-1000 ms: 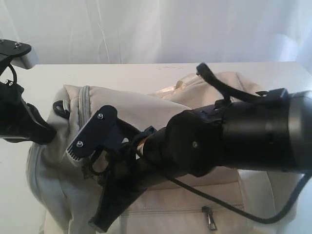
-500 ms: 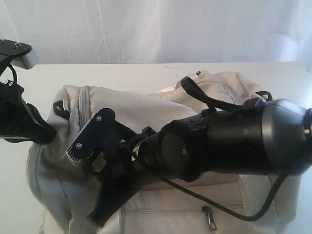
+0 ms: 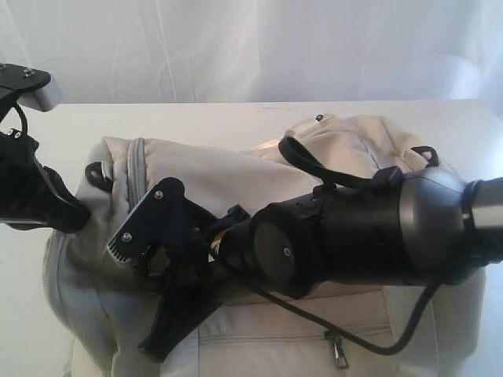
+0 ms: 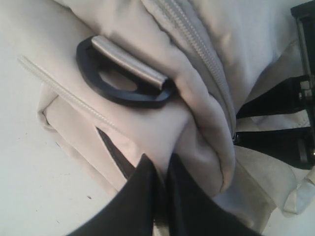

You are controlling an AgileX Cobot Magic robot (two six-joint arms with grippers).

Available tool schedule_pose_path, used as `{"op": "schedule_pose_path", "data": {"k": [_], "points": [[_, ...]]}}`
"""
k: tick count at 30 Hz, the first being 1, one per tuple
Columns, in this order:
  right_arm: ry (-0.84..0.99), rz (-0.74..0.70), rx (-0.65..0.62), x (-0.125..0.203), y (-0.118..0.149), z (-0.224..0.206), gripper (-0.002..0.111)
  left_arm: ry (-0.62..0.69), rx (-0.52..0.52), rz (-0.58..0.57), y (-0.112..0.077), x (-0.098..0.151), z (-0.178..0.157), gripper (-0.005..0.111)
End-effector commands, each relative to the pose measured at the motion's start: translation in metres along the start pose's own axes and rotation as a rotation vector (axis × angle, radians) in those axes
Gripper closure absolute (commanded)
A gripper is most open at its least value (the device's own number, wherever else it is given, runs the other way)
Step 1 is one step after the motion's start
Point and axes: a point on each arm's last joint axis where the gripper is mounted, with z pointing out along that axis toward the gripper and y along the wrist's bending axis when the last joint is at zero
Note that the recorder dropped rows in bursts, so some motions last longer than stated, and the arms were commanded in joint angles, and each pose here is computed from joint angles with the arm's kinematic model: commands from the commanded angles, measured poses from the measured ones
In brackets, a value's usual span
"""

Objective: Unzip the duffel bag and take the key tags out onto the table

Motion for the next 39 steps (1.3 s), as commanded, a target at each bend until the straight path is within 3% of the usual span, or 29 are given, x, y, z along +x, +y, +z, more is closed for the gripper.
{"op": "schedule_pose_path", "data": {"k": [1,4,12,23,39], "points": [[0.001,-0.011,0.001,0.001,0.001,0.002,0.088,0.018,0.04,-0.016,-0.005,0.002,-0.003,0.106],[0.004,-0.074,-0.02,0.0,0.01,0.002,0.077,0.018,0.04,-0.016,-0.005,0.002,-0.003,0.106],[-0.031,-0.081,-0.006,-0.004,0.012,0.002,0.076,0.018,0.04,-0.016,-0.005,0.002,-0.003,0.106],[0.0,-0.078,-0.027,-0.002,0.014,0.001,0.108,0.018,0.04,-0.016,-0.005,0.002,-0.003,0.106],[-0.035,-0.094,-0.066,-0.016,0.017,-0.04,0.108,0.018,0.04,-0.016,-0.005,0.002,-0.003,0.106]]}}
